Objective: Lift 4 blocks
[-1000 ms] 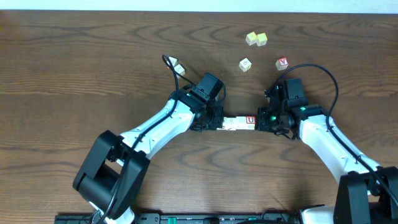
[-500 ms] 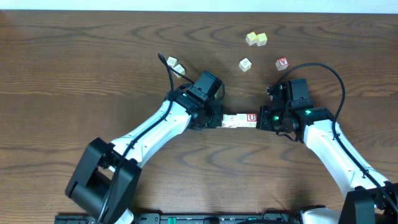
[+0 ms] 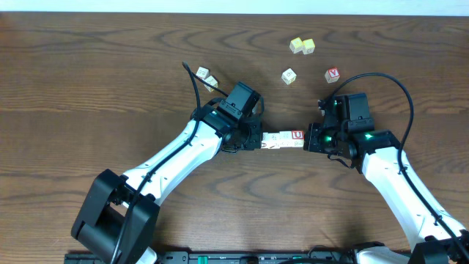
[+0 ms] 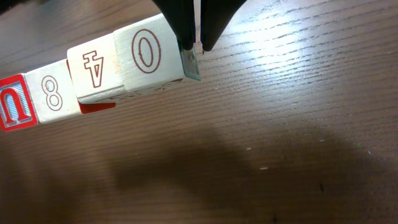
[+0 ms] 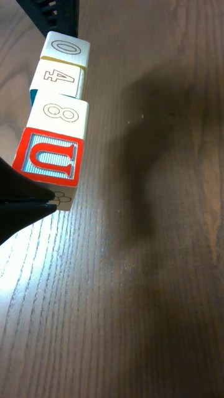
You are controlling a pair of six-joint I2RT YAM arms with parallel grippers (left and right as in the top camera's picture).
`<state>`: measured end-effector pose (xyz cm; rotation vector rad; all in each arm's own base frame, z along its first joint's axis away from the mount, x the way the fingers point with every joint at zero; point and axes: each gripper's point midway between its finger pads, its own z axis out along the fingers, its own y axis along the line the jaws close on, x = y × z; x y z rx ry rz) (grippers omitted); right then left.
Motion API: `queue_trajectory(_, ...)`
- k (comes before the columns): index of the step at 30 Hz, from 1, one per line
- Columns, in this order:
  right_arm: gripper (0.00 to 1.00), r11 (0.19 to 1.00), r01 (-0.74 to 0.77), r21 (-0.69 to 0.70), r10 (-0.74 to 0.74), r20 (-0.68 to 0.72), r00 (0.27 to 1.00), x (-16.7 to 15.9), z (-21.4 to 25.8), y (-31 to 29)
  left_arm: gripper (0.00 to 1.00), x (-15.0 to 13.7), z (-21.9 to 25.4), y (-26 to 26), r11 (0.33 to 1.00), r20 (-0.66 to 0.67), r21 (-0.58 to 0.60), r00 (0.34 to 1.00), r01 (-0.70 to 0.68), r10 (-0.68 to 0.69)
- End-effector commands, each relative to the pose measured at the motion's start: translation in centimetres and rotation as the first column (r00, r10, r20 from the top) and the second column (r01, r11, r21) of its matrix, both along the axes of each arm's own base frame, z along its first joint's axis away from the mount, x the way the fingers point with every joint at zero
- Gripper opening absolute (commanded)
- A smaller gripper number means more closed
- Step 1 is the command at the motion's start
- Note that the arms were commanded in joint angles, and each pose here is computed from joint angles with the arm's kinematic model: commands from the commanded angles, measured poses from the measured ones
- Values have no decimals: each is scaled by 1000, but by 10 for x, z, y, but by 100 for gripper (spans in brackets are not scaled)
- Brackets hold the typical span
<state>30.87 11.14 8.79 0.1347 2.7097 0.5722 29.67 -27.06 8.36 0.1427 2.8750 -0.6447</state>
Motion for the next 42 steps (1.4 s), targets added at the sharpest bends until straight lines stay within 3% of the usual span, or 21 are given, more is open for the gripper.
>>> queue_trajectory(1, 1, 992, -59, 108, 58, 11, 998, -5, 17, 26, 7, -8, 16, -14, 996, 3, -75, 999, 52, -52)
queue_trajectory(42, 1, 990, -68, 123, 62, 53, 997, -7, 37, 31, 7, -7, 30, -15, 994, 32, -99, 998, 53, -50)
